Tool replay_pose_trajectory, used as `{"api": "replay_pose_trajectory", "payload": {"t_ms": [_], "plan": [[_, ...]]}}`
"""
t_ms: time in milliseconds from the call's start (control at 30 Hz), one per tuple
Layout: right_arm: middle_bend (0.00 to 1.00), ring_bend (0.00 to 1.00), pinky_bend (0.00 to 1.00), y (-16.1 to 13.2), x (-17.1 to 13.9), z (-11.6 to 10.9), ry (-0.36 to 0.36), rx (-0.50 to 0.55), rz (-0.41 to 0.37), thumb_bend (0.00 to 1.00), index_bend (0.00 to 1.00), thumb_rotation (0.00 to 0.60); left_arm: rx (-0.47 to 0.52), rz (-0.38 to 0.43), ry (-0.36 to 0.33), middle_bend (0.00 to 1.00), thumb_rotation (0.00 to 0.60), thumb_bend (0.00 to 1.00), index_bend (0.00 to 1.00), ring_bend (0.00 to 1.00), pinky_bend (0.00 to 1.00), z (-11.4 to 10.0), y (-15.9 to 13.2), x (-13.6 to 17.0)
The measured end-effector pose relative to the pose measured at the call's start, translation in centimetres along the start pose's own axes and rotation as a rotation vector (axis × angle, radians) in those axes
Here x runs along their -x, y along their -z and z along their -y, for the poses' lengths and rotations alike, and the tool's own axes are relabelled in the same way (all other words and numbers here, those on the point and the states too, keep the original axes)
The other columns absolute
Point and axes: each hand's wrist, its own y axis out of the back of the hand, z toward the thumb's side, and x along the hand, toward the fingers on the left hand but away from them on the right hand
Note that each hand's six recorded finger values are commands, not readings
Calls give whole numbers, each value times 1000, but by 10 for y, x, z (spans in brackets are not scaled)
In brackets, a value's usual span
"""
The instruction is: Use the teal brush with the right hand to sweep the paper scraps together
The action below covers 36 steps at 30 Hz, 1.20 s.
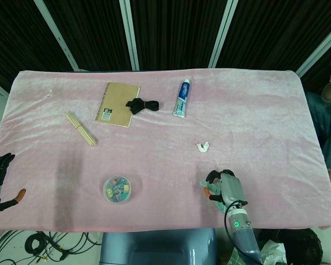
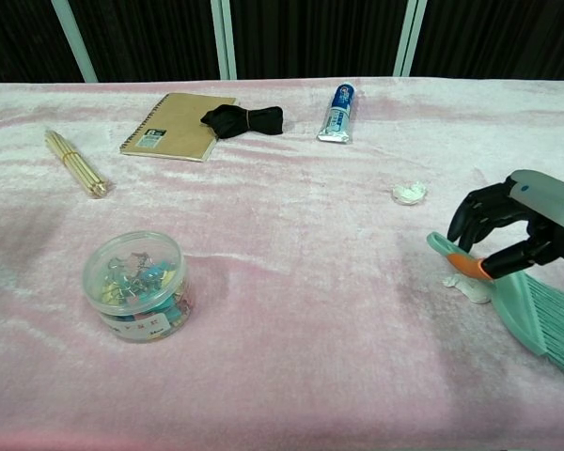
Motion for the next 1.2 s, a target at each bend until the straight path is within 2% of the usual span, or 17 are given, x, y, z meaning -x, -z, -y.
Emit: {"api": "replay_pose_trajectory", "payload": {"t_ms": [267,467,800,900,1200], "plan": [[608,340,155,-9,15,-1,96,165,32,409,728,600,-1,-1,1,46,600,277,70,54,150,0,0,0],[608,344,161,-21,30,-10,160,292,47,413,733,600,0,-2,-1,46,600,277,70,54,150,0,0,0],[609,351,164,-35,72,-47,312,579,101,424,736,600,2,-4,0,46,600,278,75,54,150,-1,1,0],[609,350,164,-35,85,-60,338,637,110,423,736,600,4,-6,1,46,600,278,76,54,151,-1,2,0],[609,351,165,-35,82,-83,343,626,72,422,736,600,4,-6,5,46,600,278,76,55,152,0,1,0]]}}
